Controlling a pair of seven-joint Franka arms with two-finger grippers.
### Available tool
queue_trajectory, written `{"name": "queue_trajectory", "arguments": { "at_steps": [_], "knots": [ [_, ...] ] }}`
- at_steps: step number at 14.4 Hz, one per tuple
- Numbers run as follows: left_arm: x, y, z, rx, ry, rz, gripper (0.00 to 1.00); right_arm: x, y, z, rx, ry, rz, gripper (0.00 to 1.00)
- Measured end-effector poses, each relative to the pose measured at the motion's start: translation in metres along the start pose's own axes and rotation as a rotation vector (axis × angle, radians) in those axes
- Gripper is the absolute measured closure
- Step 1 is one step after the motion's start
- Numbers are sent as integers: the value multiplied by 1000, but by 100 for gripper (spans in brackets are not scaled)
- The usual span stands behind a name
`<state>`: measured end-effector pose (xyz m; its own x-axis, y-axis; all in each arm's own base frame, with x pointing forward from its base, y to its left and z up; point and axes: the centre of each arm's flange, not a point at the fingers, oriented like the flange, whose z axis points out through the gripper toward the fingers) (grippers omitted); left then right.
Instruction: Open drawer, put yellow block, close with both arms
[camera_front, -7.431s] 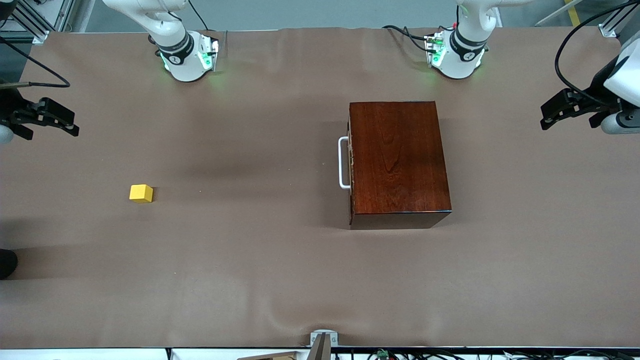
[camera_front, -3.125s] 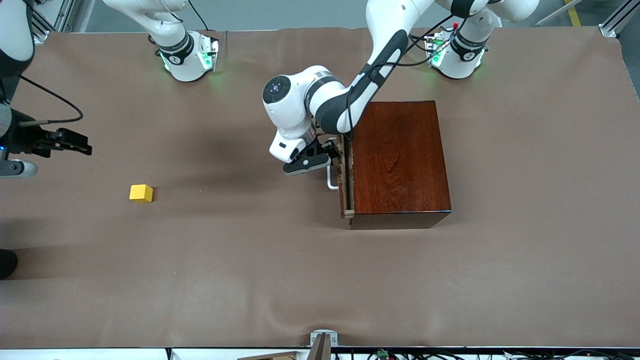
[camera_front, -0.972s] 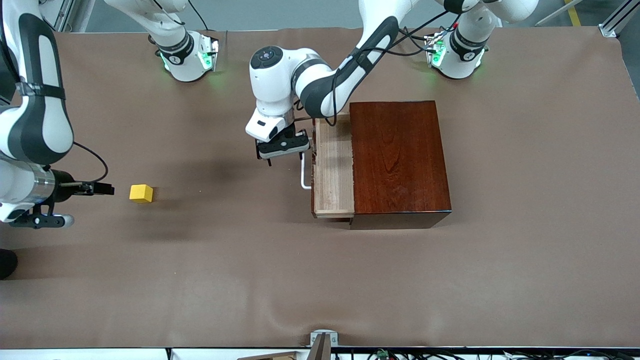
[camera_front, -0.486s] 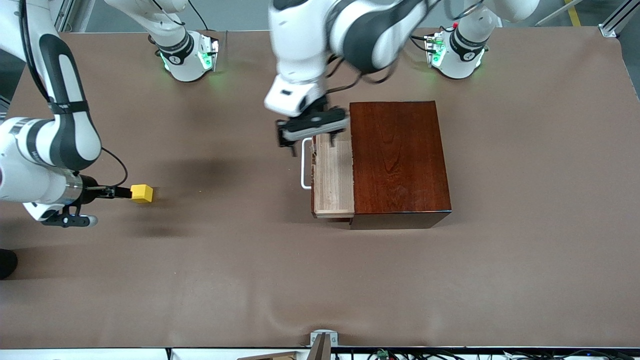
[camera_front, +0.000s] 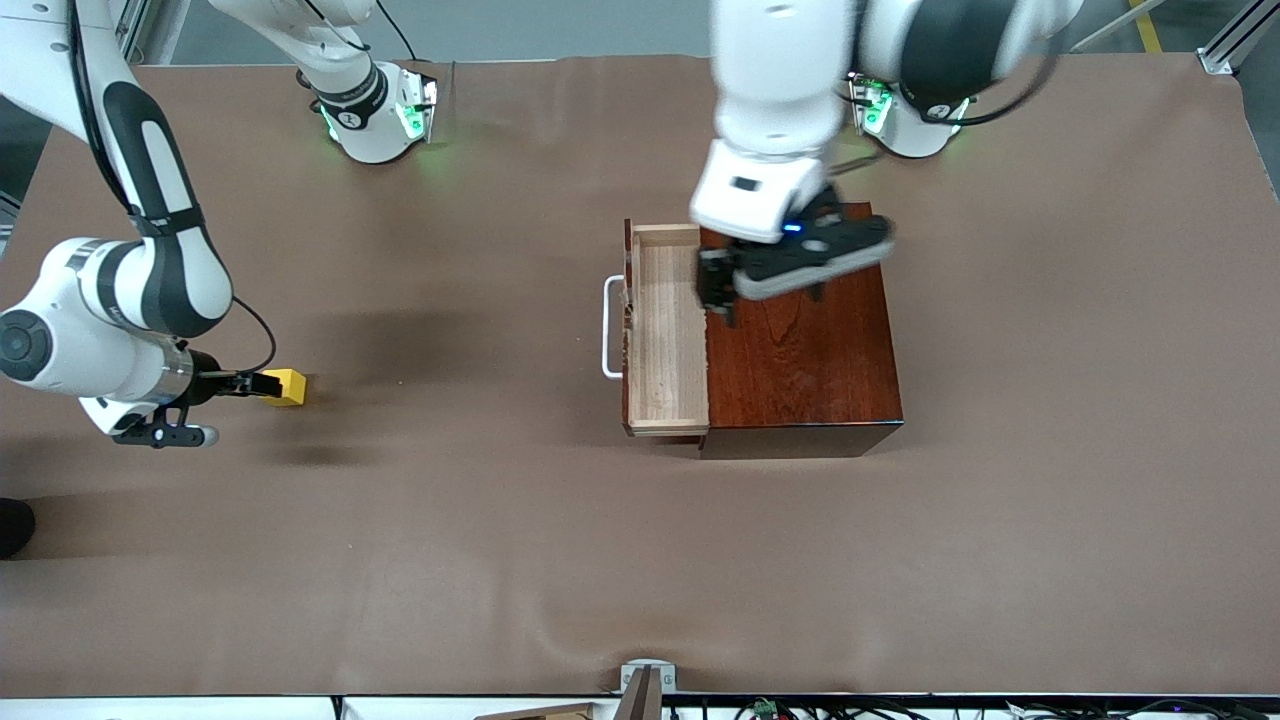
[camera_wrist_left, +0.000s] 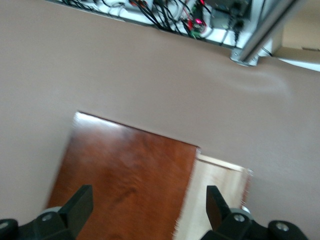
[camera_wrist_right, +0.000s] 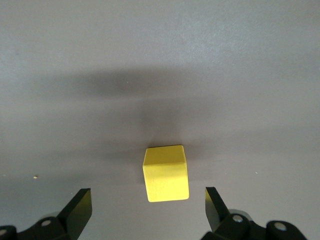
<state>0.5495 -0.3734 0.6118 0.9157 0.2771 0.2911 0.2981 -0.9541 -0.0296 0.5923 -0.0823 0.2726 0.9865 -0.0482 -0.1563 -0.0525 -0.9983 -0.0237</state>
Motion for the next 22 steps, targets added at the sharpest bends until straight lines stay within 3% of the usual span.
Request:
{"name": "queue_trajectory", "arguments": {
  "at_steps": [3, 9, 13, 15, 17, 18, 20, 22],
  "knots": [
    [47, -68, -12, 29, -32, -41, 0, -4, 1, 13, -2, 18, 2, 0],
    [103, -180, -7, 100, -116, 56, 0, -9, 13, 42, -4, 41, 22, 0],
    [117, -237, -6, 51, -196, 92, 0, -15, 12, 61, -8, 71, 23, 0],
    [121, -251, -6, 50, -210, 129, 0, -16, 13, 68, -9, 68, 24, 5],
    [119, -256, -4, 60, -237, 137, 0, -18, 14, 73, -8, 61, 26, 25],
    [117, -256, -4, 64, -247, 138, 0, -19, 14, 75, -8, 65, 26, 25],
    [116, -262, -8, 64, -252, 148, 0, -20, 14, 77, -10, 73, 26, 40],
    [117, -279, -20, 55, -252, 190, 0, -20, 14, 77, -10, 74, 27, 44]
  ]
}}
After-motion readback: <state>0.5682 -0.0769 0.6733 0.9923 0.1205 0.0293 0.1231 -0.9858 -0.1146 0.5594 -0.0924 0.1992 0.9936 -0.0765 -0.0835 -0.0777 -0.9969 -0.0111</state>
